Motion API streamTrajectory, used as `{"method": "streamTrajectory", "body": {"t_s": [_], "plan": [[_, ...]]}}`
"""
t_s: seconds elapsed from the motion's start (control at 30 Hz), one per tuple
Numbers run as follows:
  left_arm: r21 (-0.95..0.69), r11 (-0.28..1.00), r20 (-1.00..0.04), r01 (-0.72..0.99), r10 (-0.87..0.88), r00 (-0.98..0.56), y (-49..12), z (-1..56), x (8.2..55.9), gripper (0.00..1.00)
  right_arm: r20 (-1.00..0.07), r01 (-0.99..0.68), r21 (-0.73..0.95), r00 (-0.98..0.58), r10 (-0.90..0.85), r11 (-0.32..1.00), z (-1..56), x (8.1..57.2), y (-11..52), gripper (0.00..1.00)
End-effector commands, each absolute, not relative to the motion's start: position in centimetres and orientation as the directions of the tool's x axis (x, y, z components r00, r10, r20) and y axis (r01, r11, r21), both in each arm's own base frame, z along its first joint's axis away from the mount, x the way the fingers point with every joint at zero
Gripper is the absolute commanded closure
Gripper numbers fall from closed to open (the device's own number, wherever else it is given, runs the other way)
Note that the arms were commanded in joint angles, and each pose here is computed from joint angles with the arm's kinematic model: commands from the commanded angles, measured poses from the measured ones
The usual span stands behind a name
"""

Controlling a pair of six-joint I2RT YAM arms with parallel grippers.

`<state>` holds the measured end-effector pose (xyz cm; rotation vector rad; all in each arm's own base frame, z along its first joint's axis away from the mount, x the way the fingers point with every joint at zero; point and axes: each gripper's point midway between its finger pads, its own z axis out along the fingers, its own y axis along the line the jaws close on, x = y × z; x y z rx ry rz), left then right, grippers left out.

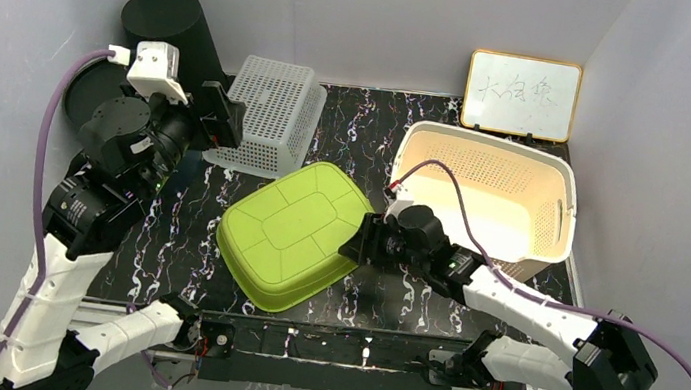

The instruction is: Turn the large container upside down

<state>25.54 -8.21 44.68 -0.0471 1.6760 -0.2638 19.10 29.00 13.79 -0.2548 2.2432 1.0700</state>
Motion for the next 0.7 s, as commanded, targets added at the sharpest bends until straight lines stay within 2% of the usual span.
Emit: {"method": "streamTrajectory", "body": {"t_s": [0.0,0.13,0.3,0.53,0.67], "plan": [[-0.207,0.968,-0.974,0.140,-0.191,-0.124,-8.8,44.6,25.8,0.02,-0.723,-0.468,0.500,-0.688,0.054,0.729,15.9,21.9,28.7,0.52],[-0.206,0.968,-0.973,0.143,-0.187,-0.133,-8.8,44.3,25.8,0.02,-0.764,-0.505,0.373,-0.643,-0.051,0.779,15.5,23.1,29.0,0.52],[-0.199,0.970,-0.972,0.135,-0.179,-0.151,-8.9,43.4,25.9,0.02,-0.806,-0.587,0.248,-0.566,-0.173,0.770,15.6,23.4,31.0,0.52],[-0.205,0.967,-0.969,0.150,-0.179,-0.169,-9.3,43.0,26.0,0.01,-0.797,-0.680,0.110,-0.496,-0.345,0.725,12.3,22.1,33.6,0.52],[-0.207,0.966,-0.968,0.153,-0.179,-0.176,-9.3,42.8,25.8,0.02,-0.757,-0.700,0.044,-0.489,-0.434,0.713,9.5,20.7,34.2,0.53]]}}
